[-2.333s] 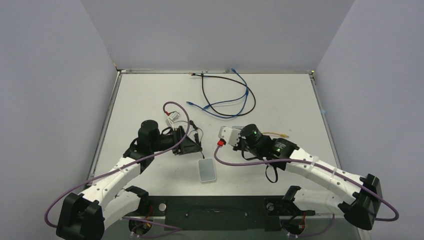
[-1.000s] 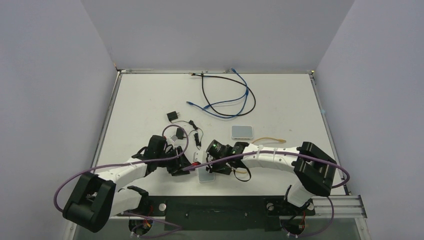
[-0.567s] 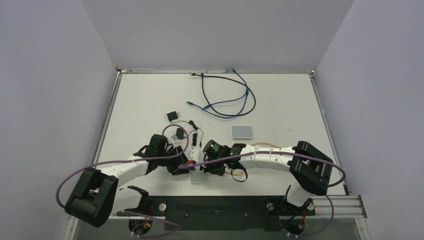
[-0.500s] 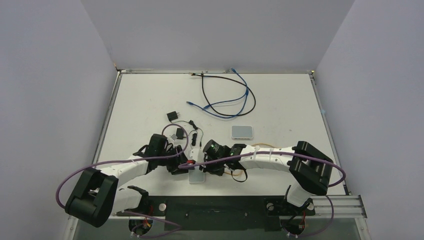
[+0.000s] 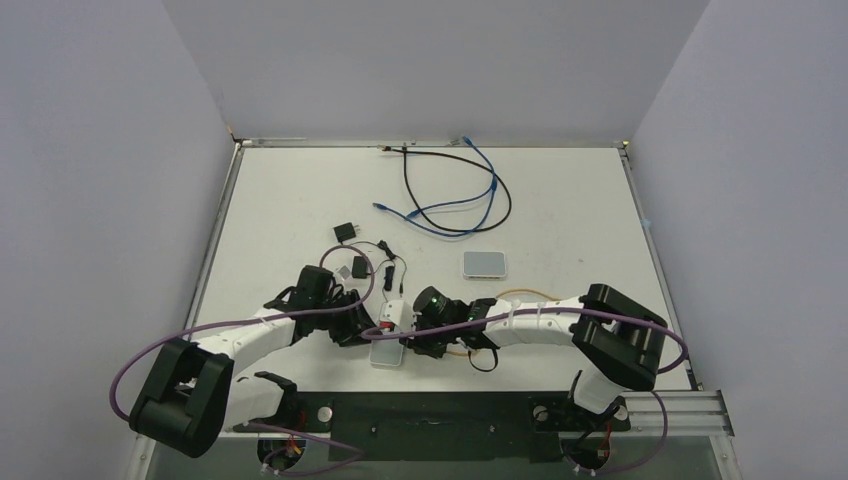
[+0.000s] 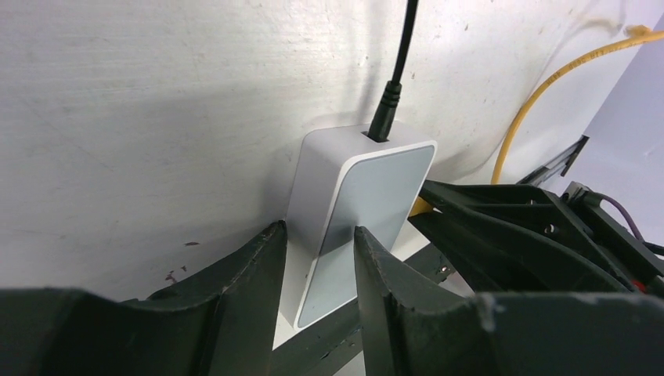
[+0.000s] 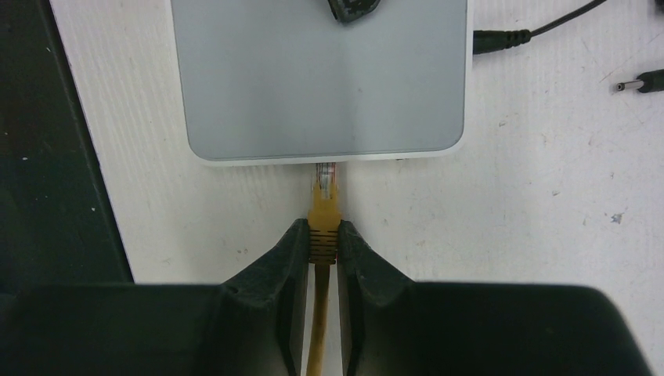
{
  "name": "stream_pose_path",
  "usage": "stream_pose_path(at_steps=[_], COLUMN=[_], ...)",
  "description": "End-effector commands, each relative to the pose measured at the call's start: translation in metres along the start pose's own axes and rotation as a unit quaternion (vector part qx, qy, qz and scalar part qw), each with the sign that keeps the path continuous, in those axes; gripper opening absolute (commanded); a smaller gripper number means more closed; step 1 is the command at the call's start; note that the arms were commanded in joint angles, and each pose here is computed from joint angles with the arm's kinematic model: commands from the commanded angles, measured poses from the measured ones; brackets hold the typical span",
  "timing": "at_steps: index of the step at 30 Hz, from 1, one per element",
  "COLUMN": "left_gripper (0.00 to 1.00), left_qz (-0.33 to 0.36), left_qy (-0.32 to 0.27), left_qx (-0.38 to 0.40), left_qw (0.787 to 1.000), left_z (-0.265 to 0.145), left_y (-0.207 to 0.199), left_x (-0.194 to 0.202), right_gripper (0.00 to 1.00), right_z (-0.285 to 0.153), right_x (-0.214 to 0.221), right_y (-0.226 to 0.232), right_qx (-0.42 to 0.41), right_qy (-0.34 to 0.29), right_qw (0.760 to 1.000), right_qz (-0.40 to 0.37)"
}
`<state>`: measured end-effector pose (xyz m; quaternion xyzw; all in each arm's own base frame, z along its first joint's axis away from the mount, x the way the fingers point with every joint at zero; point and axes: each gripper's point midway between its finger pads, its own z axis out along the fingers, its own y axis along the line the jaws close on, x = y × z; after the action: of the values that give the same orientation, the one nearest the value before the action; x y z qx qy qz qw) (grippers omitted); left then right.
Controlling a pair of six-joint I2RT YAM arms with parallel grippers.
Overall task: Insert the plug into the switch port
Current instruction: Insert the connector into the switch port.
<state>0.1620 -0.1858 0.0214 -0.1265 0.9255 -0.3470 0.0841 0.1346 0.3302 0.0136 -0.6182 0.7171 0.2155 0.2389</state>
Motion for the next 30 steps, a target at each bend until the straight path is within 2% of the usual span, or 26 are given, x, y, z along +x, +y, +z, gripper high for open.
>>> stream_pose_path(at_steps=[1,11,24,30], left_gripper=[0.34,0.28,0.26,0.26], left_qz=[0.020,0.019,0.020,0.019], left_qy=[-0.016,-0.011,-0.008,-0.006], left_qx=[-0.014,-0.023,-0.026,-0.028], left_qw=[1.000,1.000,0.999,0.999], left_z=[-0.003,-0.001,0.000,0.001], left_y=[-0.002,0.003,0.005,0.006], left_x=[-0.012,-0.011,-0.011,-0.011], right_gripper=[0.00,0.00,0.00,0.00], right_z=[0.002,0.001,-0.003,-0.002], right_x=[-0.030,-0.025,-0.030,-0.034], right_y=[0.004,0.003,-0.010,-0.007], right_qx=[-0.006,0.012,0.050,0.040], right_qy=[-0.078,-0.101,-0.118,-0.128], right_qw=[0.997,0.994,0.991,0.991], right_qz=[0.004,0.025,0.027,0.028])
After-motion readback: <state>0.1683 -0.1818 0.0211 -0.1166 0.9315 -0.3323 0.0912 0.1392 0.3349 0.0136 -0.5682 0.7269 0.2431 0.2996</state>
